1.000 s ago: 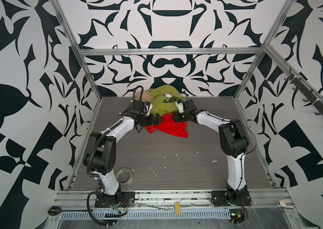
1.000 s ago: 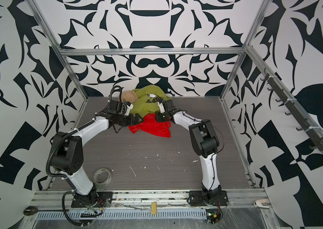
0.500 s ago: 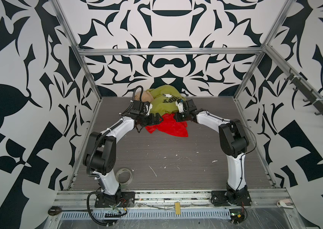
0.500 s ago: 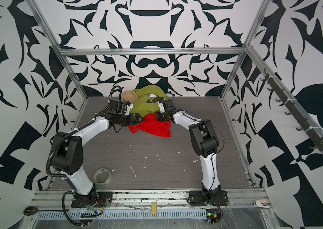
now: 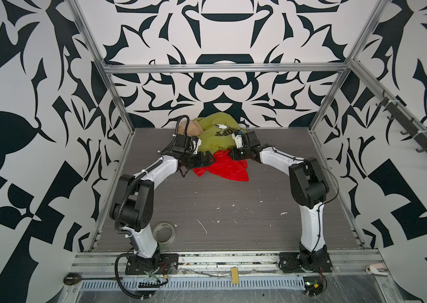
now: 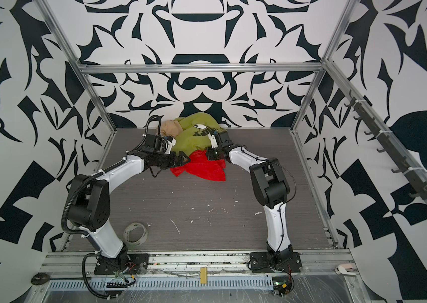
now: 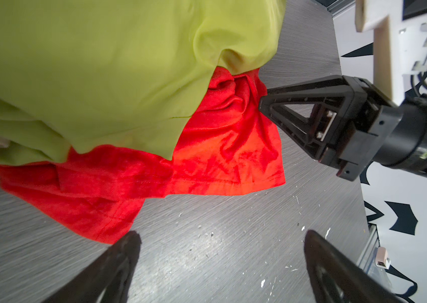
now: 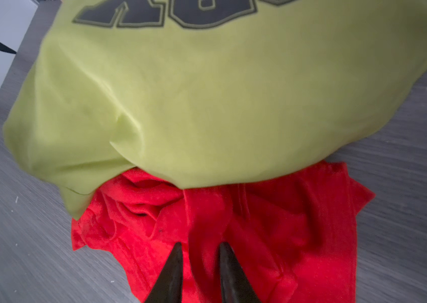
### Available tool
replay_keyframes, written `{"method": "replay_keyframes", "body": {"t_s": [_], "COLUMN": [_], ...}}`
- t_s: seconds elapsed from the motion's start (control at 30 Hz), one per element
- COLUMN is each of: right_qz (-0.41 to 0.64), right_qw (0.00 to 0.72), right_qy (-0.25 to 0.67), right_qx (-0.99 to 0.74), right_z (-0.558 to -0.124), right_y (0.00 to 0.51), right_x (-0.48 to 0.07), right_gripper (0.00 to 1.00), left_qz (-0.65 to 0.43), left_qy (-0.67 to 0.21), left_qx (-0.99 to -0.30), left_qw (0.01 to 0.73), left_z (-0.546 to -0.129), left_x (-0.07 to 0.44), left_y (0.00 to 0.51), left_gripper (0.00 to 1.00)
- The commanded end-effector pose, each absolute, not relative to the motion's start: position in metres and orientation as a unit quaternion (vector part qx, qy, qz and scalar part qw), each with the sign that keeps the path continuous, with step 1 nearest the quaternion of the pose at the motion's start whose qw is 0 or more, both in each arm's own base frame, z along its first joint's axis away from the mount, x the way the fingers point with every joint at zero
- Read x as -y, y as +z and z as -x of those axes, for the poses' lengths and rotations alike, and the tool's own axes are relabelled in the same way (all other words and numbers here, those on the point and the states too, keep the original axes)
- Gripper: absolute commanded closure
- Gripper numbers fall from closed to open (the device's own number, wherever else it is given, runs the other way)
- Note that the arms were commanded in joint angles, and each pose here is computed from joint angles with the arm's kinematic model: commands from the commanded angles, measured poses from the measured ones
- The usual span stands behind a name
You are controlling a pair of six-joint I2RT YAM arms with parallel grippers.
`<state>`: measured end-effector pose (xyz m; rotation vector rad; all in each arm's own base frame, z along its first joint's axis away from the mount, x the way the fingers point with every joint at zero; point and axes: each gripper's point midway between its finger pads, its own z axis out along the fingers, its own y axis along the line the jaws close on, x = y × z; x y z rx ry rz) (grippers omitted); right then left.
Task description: Pick out a specific cloth from the pile
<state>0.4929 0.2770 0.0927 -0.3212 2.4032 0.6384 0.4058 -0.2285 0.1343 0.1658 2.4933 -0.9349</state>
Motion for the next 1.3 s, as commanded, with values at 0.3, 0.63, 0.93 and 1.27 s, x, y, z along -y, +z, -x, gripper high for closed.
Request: {"method": "replay_keyframes", "body": {"t_s": [0.3, 0.63, 0.93, 1.27], "right_qz": [0.113, 0.112, 0.113, 0.107], "right_qw": [0.315, 0.323, 0.333, 0.338], "right_qy": [0.238, 0.241, 0.243, 0.247], "right_qx": [-0.912, -0.908, -0.904, -0.902], "right_z": [-0.495, -0.495, -0.492, -0.491], "right_y": [0.088, 0.095, 0.105, 0.115], "right_x": [-0.277, -0.277, -0.275, -0.274], "right_gripper": [0.67, 0.81, 0.89, 0.98], "left_qz": [-0.057, -0.055, -0.049, -0.048], "left_qy": [-0.349, -0.348, -0.352, -0.352], "left_qx": [-0.907, -0.907, -0.908, -0.908], "left_qw": [0.229, 0.230, 0.223, 0.223], "left_z": [-0.402, -0.400, -0.399, -0.397], "left_x": [0.230, 0.229, 0.230, 0.229], "left_y": [0.129, 0.127, 0.122, 0.121], "left_gripper": [0.00, 0.00, 0.01, 0.01]}}
